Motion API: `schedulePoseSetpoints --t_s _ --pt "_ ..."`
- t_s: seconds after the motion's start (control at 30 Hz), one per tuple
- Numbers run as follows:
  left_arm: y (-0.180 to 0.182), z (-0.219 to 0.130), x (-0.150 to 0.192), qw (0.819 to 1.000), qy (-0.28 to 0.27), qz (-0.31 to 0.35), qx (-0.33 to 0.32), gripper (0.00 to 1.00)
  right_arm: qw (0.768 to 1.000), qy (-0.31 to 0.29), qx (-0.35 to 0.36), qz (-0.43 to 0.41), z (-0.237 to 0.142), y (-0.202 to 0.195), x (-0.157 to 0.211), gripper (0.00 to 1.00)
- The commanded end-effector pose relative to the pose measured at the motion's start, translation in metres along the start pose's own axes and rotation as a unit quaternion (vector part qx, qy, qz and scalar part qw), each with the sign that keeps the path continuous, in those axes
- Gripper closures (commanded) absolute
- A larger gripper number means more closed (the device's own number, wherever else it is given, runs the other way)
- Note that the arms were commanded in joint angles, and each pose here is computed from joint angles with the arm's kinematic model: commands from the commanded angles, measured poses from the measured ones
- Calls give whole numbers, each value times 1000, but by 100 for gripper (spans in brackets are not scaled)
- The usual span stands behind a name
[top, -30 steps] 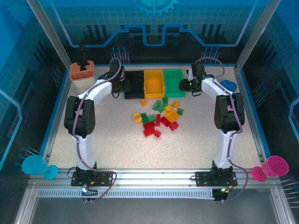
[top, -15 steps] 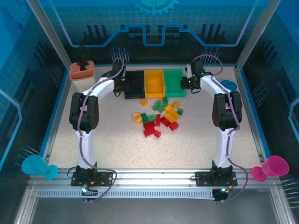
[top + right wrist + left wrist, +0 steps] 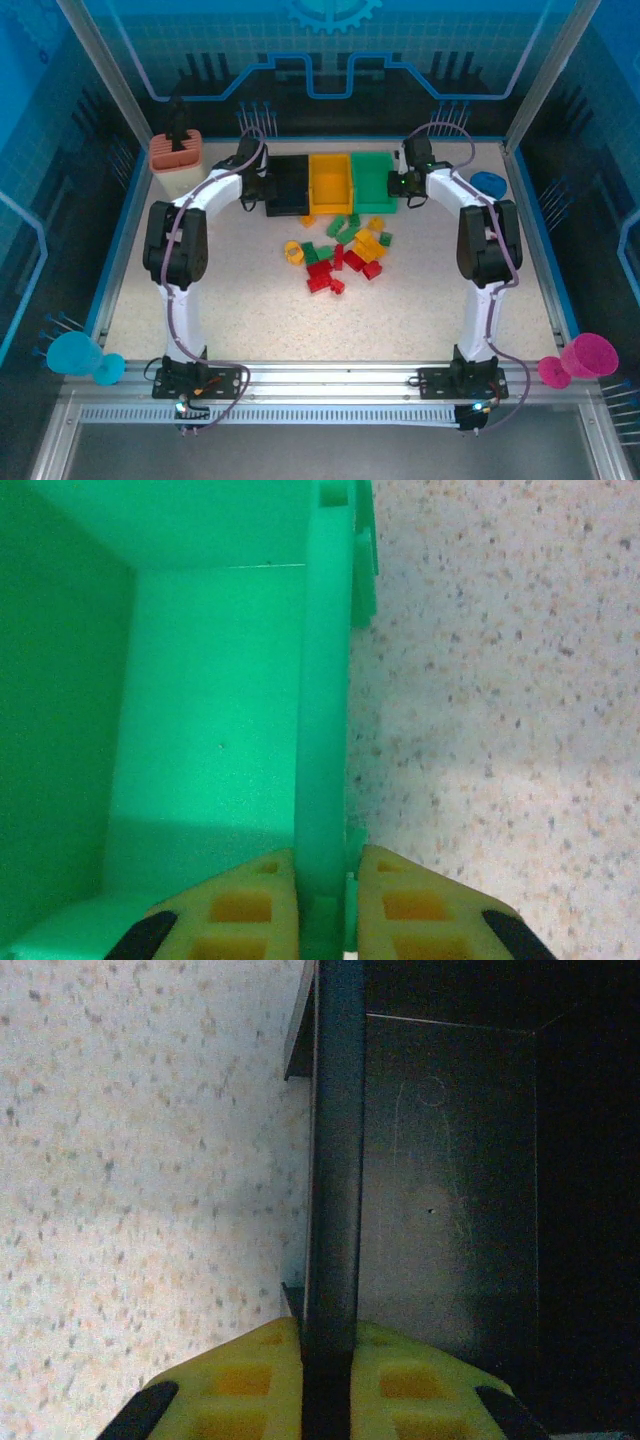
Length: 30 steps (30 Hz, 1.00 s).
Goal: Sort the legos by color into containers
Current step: Move the container to the top-center of the table.
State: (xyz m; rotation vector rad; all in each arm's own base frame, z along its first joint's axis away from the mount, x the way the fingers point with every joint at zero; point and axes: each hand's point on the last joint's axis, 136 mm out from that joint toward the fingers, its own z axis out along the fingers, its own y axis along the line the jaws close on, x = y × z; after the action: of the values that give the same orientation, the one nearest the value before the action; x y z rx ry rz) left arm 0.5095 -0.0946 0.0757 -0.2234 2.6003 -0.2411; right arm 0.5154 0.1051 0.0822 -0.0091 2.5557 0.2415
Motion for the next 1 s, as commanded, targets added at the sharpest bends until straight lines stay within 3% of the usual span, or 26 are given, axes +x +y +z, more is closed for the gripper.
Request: schedulePoseSetpoints --t_s 0.0,0.27,0.77,0.87,0.97 --pt "-9 -10 23 999 27 -23 34 95 1000 13 -11 -1 -16 10 18 91" --pt "-9 -26 48 998 24 -32 41 94 1000 -6 5 15 -33 0 40 90" --pt "-22 -10 4 999 25 -20 34 93 1000 23 18 0 -6 1 10 87" --pt "-25 -15 2 999 21 -22 38 82 1000 20 20 0 -10 1 6 85" --pt "-22 -21 5 999 15 -24 35 51 1000 11 25 1 -22 1 4 76"
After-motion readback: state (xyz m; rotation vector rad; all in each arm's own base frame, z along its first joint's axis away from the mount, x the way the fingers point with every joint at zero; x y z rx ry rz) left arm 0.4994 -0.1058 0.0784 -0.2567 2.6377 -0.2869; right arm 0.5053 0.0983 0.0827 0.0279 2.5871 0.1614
